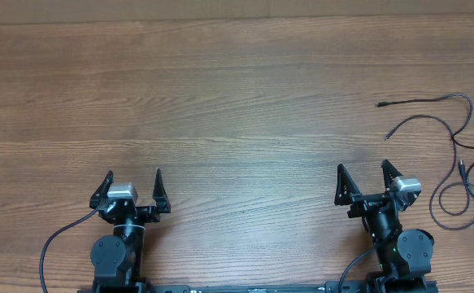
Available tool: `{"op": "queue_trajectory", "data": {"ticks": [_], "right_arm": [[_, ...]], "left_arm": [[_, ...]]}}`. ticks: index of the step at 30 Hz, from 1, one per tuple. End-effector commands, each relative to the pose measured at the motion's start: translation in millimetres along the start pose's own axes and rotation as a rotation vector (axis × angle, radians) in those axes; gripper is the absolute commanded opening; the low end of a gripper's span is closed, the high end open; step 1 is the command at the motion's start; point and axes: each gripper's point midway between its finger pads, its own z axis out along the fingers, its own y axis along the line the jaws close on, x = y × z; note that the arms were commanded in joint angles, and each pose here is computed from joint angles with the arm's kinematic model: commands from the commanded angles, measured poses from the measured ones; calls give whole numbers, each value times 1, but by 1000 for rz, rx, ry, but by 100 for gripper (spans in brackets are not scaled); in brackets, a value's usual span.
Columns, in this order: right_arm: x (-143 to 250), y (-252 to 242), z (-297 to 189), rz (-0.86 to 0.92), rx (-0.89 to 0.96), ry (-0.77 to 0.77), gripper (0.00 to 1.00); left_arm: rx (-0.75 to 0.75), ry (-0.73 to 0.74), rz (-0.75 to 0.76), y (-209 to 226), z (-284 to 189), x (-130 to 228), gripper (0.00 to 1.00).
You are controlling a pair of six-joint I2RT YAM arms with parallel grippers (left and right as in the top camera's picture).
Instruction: Untangle cables
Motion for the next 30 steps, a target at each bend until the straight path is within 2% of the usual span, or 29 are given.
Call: {"op": "queue_trajectory", "data": {"ticks": [1,6,14,30], "right_arm": [[2,-2,0,3,7,-3,100],[3,2,0,-139,-12,0,100],[3,8,0,-238,-51,-2,100],[2,7,0,-238,-43,-3,100]], "left_arm": [[-19,-7,14,4,0,-1,100],[-19,-7,14,4,0,-1,100],[-19,-7,14,4,0,-1,100],[-19,-7,14,4,0,-1,100]]}}
